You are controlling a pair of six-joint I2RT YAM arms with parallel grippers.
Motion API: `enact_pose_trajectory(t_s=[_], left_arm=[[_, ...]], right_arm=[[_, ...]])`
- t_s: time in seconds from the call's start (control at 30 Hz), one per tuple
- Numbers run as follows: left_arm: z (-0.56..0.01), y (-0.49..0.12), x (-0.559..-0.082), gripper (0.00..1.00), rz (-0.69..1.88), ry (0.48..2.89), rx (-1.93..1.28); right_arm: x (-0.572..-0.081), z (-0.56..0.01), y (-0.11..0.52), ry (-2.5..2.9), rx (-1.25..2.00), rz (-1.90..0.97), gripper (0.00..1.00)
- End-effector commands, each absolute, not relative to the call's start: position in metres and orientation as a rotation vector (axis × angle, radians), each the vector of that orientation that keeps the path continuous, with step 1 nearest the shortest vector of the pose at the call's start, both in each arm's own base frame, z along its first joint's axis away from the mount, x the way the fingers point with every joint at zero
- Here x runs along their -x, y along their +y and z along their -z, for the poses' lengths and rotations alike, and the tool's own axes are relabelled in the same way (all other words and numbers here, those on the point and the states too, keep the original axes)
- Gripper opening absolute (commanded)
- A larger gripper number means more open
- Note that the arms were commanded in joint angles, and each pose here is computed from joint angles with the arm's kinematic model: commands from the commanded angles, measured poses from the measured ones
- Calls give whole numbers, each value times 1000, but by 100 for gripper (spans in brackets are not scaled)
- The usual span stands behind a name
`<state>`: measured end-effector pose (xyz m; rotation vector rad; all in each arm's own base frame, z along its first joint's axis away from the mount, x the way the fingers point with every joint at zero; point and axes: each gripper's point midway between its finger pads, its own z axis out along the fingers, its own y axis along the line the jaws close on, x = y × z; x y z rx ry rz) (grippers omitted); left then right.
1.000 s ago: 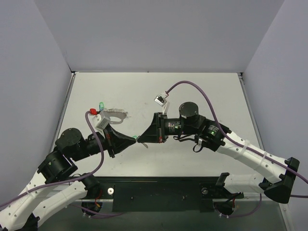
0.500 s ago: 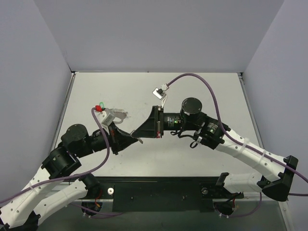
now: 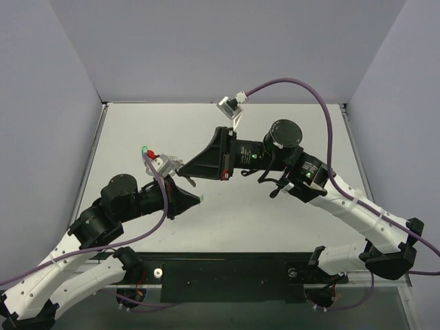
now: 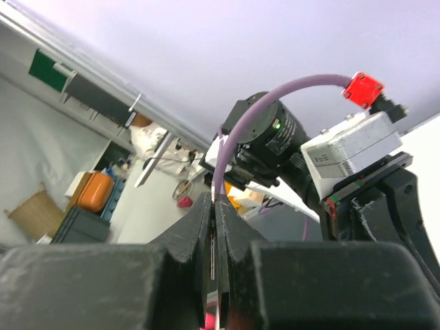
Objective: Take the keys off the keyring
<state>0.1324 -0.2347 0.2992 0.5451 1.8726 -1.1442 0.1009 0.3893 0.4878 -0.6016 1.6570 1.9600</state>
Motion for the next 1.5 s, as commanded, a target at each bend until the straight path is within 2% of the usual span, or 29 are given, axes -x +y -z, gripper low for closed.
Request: enact_pose_trajectory(t_s=[0.0, 0.27, 0.67, 0.8, 1.0, 1.2, 1.47], left_arm=[[-305, -229, -138, 0, 1117, 1850, -486], [-286, -204, -139, 0, 997, 1899, -430], [-240, -184, -142, 0, 855, 2014, -403], [-216, -178, -147, 0, 805, 2044, -351], [-222, -163, -159, 0, 728, 1982, -275], [-228, -162, -156, 0, 747, 1954, -277], [-230, -159, -157, 0, 741, 1930, -269]], right_arm=[[-129, -499, 374, 1648, 503, -1765, 0], [-231, -393, 307, 1973, 27, -1225, 0], [-270, -287, 257, 2257, 34, -676, 0], [-292, -262, 259, 2296, -35, -588, 0], [-330, -239, 284, 2398, -123, -603, 0], [-381, -200, 276, 2474, -294, -385, 0], [-404, -155, 281, 2604, -411, -363, 0]])
